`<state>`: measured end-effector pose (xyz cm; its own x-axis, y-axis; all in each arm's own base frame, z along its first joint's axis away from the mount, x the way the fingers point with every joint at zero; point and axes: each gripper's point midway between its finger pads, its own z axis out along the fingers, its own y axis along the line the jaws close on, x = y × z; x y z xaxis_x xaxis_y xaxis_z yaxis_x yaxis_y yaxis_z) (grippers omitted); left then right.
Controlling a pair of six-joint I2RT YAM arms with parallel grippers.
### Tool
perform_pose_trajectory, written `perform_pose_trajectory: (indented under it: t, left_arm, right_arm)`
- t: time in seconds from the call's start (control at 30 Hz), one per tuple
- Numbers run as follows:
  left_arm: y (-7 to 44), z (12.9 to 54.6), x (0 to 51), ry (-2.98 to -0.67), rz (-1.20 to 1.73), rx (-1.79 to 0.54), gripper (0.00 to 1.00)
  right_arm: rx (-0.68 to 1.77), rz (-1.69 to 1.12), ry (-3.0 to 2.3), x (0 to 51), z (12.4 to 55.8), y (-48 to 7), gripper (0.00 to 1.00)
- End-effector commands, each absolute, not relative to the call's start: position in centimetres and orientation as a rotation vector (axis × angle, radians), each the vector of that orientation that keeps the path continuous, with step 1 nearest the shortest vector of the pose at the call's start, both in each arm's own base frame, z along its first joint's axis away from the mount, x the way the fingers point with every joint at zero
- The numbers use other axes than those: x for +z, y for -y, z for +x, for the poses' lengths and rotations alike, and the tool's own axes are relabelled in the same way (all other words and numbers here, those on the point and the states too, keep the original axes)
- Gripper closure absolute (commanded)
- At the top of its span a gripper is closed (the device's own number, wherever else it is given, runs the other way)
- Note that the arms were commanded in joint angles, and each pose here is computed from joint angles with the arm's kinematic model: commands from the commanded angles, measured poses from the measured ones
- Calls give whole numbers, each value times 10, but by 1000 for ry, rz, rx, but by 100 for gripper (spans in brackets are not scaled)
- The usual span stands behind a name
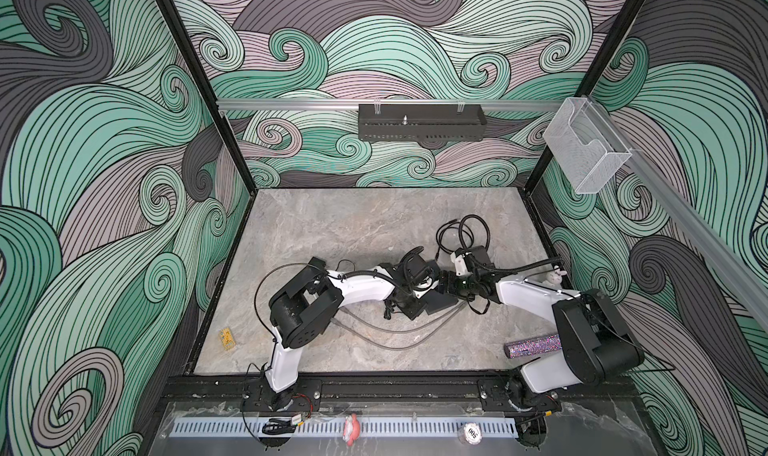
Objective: Insert the plug into the switch port
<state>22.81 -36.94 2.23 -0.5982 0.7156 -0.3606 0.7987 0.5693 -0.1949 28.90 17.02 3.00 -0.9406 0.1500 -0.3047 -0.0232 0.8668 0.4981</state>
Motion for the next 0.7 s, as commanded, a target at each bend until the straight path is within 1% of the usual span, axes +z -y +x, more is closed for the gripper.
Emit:
perform_pose_trajectory:
  t: [0.0, 0.1, 0.17, 0.2, 0.23, 0.27, 0.3, 0.57, 0.6, 0.67]
  left_arm:
    - [431, 247, 61, -2315, 1255, -679, 100]
    - [430, 247, 61, -2314, 1250, -680, 100]
    - [430, 247, 62, -2310, 1249, -683, 100]
    - [430, 246, 61, -2310, 1249, -685, 100]
    - [430, 247, 62, -2309, 1247, -686, 100]
    - [430, 246, 62, -2308, 1248, -690, 100]
    - [430, 246, 62, -2307, 1247, -693, 100]
    - [435, 246, 64, -2300, 1242, -715, 100]
    - [435, 247, 64, -2300, 1245, -718, 100]
    - [437, 246, 65, -2293, 1252, -730, 100]
  right_arm:
    - [868, 20, -2845, 15, 242, -193, 20]
    - [892, 24, -2836, 16, 240, -194, 22]
    - [906, 25, -2832, 16, 239, -195, 30]
    - [913, 27, -2829, 17, 238, -195, 32]
    - [923, 27, -2828, 17, 237, -196, 36]
    - [930, 27, -2826, 17, 237, -196, 44]
    - [933, 29, -2826, 17, 236, -196, 49]
    - [910, 14, -2817, 22, 231, -191, 51]
    - [910, 8, -2815, 22, 230, -191, 54]
    - [916, 4, -2817, 23, 229, -191, 55]
